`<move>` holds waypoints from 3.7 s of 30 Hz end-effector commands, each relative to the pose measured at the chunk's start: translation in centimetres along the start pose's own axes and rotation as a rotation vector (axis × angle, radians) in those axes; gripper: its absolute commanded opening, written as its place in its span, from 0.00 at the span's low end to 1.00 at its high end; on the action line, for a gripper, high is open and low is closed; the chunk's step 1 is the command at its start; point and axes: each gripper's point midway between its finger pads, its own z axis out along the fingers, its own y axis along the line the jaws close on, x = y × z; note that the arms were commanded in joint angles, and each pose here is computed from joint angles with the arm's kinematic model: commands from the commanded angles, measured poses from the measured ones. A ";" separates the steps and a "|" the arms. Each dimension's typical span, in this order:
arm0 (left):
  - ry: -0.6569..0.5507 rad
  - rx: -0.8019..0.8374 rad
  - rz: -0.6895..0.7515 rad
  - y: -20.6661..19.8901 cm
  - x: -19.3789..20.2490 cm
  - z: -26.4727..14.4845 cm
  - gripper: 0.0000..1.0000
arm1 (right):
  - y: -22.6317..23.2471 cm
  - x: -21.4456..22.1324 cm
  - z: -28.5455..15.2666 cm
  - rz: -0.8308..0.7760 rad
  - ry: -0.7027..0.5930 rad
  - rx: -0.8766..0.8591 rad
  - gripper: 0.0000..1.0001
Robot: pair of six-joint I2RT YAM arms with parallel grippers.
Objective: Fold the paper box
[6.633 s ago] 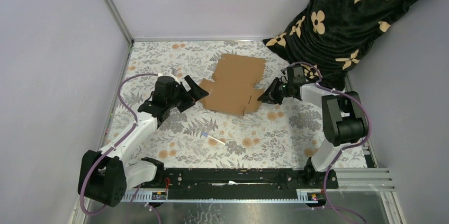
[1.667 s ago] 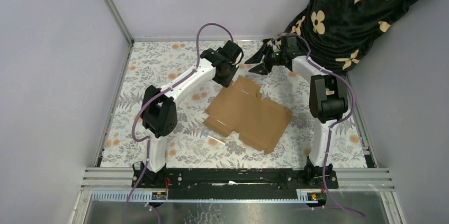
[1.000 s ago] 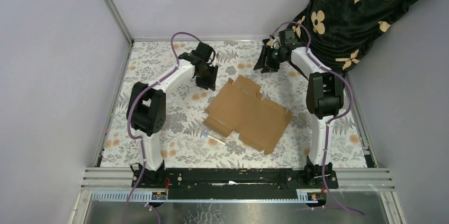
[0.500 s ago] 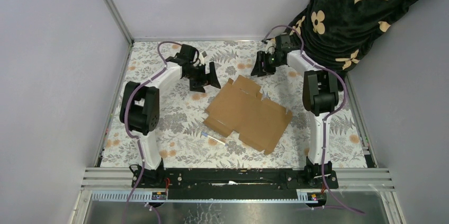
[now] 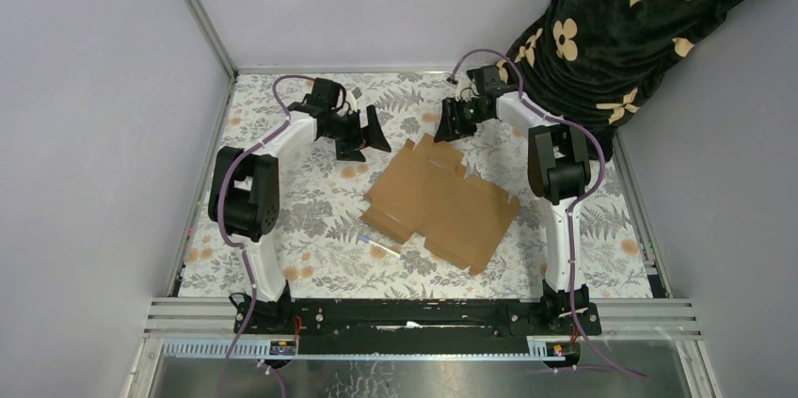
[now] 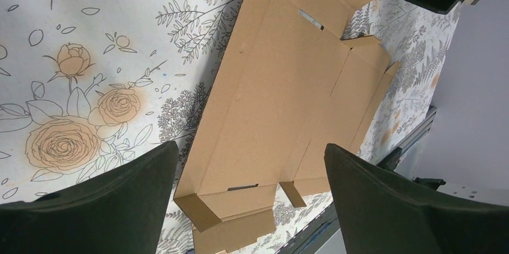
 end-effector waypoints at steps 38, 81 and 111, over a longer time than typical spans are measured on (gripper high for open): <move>-0.093 0.057 0.043 0.2 -5.2 -0.7 0.99 | 4.1 -0.7 -0.9 -0.326 -0.152 -0.111 0.00; -0.016 -0.001 0.147 1.9 -2.4 1.1 0.22 | 9.8 -4.4 -6.0 -0.359 -0.293 -0.323 0.00; -0.193 -0.440 0.418 -0.9 -5.9 -2.4 0.00 | 8.3 -3.8 -5.2 -0.131 -0.198 -0.248 0.34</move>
